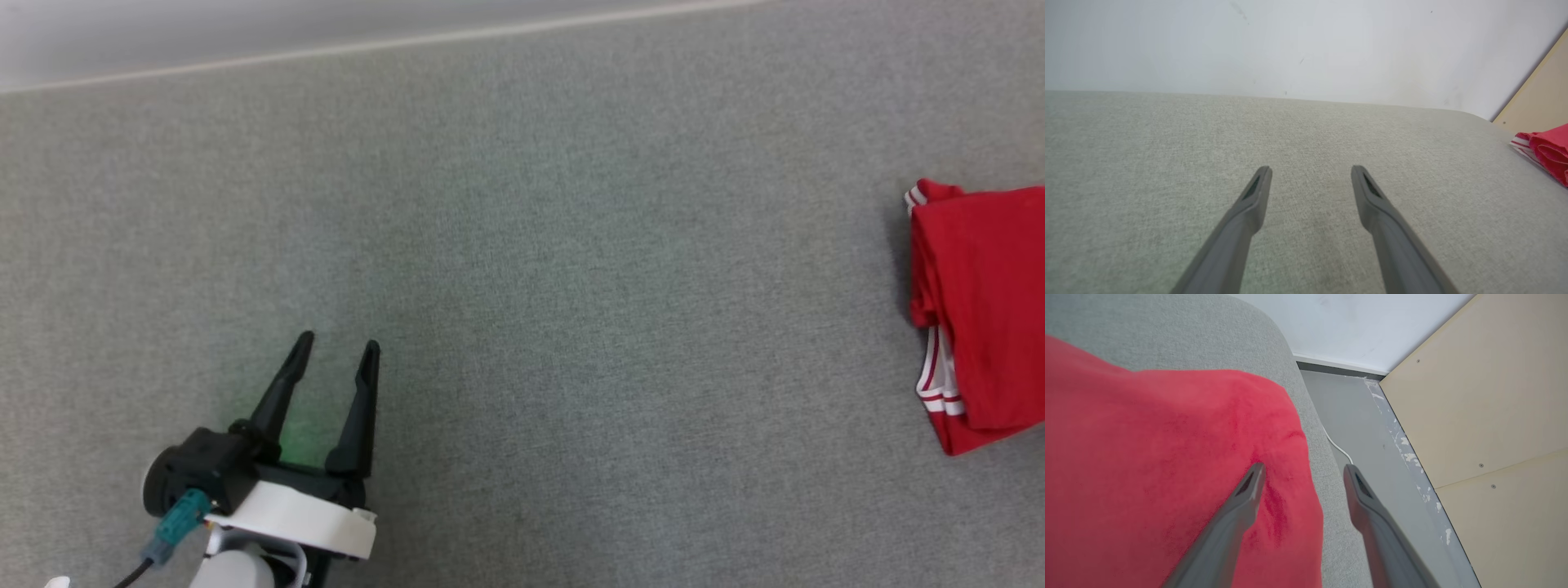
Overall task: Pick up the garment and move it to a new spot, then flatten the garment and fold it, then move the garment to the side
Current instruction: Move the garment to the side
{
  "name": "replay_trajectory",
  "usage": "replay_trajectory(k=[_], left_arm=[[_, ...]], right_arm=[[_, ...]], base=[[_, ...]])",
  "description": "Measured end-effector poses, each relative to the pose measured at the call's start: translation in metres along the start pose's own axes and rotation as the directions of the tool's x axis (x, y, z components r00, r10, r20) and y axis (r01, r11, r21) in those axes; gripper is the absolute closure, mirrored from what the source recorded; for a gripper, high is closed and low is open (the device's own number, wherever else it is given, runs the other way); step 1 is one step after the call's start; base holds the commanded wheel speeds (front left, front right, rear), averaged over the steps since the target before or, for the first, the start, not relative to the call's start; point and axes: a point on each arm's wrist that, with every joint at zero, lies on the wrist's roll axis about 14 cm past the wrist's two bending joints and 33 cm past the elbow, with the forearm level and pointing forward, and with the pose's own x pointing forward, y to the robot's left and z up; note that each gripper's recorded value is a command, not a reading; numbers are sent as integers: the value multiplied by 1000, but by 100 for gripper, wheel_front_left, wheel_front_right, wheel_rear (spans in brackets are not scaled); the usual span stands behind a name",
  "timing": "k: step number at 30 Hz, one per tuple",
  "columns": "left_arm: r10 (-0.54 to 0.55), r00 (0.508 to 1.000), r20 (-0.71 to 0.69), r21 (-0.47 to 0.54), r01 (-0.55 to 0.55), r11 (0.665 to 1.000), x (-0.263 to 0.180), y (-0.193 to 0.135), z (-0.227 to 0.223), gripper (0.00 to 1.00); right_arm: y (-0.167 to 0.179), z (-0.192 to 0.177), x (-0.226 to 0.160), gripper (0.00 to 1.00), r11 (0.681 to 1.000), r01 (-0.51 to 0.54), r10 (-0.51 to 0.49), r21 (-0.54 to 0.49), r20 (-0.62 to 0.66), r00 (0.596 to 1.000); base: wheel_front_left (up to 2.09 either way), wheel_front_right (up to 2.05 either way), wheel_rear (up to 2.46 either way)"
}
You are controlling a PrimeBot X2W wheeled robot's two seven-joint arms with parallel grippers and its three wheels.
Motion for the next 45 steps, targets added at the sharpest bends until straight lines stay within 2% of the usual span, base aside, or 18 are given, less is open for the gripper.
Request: replay_trajectory(k=[3,8,12,16,20,26,28,31,34,39,43,45], left_arm=[[4,1000,20,1,-4,1000,-5,-4,11,0],[26,998,54,10,-26,1000,-23,-9,31,0],[51,994,100,21,-53,998,-41,-13,53,0],[98,984,146,36,-104,994,-67,-10,72,0],[136,967,215,51,-150,987,-90,-8,97,0],[173,946,274,76,-201,977,-120,-4,115,0],[188,938,290,78,-219,973,-127,-1,120,0],[238,926,294,61,-267,962,-138,9,119,0],[252,920,299,56,-281,958,-142,12,120,0],[245,925,289,66,-275,959,-141,10,116,0],[226,940,257,93,-257,962,-142,4,106,0],[215,946,242,110,-247,963,-142,1,101,0]], right_arm=[[-10,9,-9,0,1000,17,-17,6,38,999],[-11,58,-30,0,1000,-1,-1,12,200,980],[-3,98,-56,0,999,-42,35,12,350,936],[16,125,-90,0,992,-123,92,32,483,871],[39,142,-126,0,970,-234,155,60,589,793],[67,149,-174,0,922,-383,233,61,702,673],[78,150,-190,0,903,-426,253,49,741,622],[97,141,-208,0,870,-490,271,58,773,573],[116,122,-222,0,844,-532,283,72,782,555],[140,83,-233,0,811,-572,297,125,754,586],[158,66,-246,0,783,-603,298,156,756,583],[163,58,-249,0,770,-609,285,190,752,594]], base=[[0,0,0],[0,0,0],[0,0,0],[0,0,0],[0,0,0],[0,0,0],[0,0,0],[0,0,0],[0,0,0],[0,0,0],[0,0,0],[0,0,0]])
